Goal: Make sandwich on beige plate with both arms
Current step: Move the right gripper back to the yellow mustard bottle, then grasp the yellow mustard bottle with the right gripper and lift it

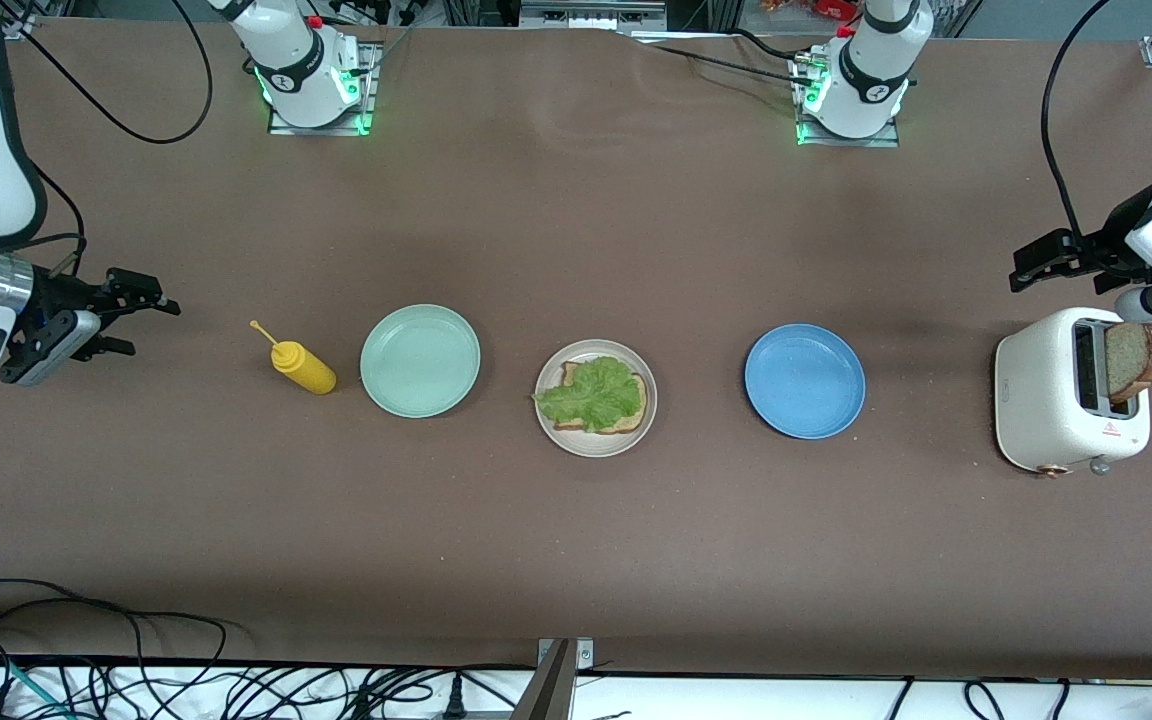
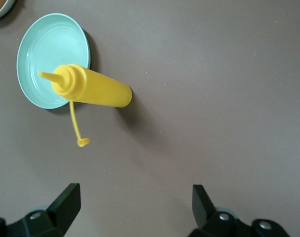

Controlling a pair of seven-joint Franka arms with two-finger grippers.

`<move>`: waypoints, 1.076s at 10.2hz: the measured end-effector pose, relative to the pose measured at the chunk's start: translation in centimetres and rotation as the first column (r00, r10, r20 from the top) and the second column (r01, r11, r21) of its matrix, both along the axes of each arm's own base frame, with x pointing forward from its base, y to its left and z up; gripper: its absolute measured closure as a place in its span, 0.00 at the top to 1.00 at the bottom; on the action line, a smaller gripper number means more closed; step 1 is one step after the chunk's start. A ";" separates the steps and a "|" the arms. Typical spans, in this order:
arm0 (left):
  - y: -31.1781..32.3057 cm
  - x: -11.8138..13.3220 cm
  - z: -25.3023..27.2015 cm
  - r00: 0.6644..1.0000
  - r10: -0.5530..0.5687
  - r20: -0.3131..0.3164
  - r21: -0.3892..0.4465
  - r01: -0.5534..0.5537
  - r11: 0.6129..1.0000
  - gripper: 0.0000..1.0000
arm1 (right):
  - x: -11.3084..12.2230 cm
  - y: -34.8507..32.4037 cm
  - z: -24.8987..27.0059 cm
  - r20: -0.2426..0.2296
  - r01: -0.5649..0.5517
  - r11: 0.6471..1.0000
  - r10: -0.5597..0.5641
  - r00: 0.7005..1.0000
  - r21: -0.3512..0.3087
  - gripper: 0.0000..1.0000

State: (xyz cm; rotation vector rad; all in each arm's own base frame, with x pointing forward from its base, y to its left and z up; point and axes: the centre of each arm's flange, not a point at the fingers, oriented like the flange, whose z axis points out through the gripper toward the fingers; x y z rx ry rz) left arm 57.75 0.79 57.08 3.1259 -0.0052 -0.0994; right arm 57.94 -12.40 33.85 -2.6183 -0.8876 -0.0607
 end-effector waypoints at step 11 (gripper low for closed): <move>-0.1 0.1 0.0 1.000 -0.001 0.007 0.000 0.001 1.000 1.00 | 1.1 1.0 -18.4 0.577 -0.571 0.678 0.258 0.775 0.463 1.00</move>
